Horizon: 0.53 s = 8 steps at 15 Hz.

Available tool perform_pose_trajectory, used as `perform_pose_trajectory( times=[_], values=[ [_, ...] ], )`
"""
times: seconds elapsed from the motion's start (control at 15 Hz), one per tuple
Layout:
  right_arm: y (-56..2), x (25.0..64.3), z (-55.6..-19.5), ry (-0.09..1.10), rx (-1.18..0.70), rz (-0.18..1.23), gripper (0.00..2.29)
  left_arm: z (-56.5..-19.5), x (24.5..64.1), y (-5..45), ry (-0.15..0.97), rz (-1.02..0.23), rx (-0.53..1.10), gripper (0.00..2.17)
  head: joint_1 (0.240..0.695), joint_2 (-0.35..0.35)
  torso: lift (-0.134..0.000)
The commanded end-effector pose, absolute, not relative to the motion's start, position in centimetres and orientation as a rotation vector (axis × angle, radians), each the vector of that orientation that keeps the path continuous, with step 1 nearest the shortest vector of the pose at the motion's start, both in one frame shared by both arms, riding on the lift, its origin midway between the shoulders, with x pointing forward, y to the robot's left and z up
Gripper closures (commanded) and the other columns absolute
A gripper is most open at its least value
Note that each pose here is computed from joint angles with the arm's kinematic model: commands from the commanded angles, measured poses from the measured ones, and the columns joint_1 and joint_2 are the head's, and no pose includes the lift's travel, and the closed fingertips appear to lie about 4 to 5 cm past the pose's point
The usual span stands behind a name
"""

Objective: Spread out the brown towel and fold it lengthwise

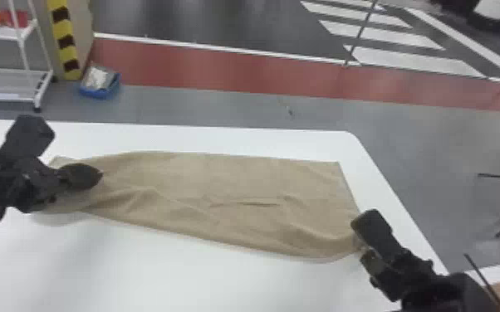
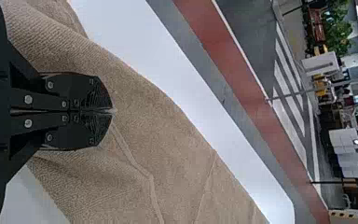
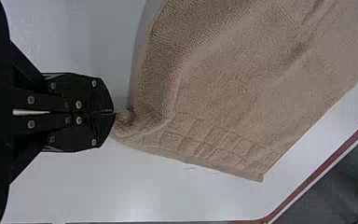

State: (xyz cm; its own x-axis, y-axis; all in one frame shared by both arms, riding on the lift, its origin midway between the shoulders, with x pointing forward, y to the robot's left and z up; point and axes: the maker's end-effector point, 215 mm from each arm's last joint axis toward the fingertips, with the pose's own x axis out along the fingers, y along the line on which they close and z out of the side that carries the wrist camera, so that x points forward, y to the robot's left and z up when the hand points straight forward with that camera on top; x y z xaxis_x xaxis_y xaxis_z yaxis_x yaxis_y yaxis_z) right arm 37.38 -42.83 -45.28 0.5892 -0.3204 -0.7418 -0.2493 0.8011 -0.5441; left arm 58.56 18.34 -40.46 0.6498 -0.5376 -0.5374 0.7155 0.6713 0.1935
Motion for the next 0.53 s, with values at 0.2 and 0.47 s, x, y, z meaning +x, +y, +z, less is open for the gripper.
perform_pose_trajectory(
  times=[0.2,0.47],
  values=[
    [-43.5,37.9,-45.1,0.954,-0.662,-0.051,1.35,-31.0,50.7,26.9,0.302,-0.931,0.162,1.73,0.695,-0.261,-0.124],
    [-43.5,38.4,-44.5,0.942,-0.661,-0.053,1.35,-32.8,44.3,31.6,0.343,-1.059,0.321,0.43,0.695,-0.209,-0.124]
  ],
)
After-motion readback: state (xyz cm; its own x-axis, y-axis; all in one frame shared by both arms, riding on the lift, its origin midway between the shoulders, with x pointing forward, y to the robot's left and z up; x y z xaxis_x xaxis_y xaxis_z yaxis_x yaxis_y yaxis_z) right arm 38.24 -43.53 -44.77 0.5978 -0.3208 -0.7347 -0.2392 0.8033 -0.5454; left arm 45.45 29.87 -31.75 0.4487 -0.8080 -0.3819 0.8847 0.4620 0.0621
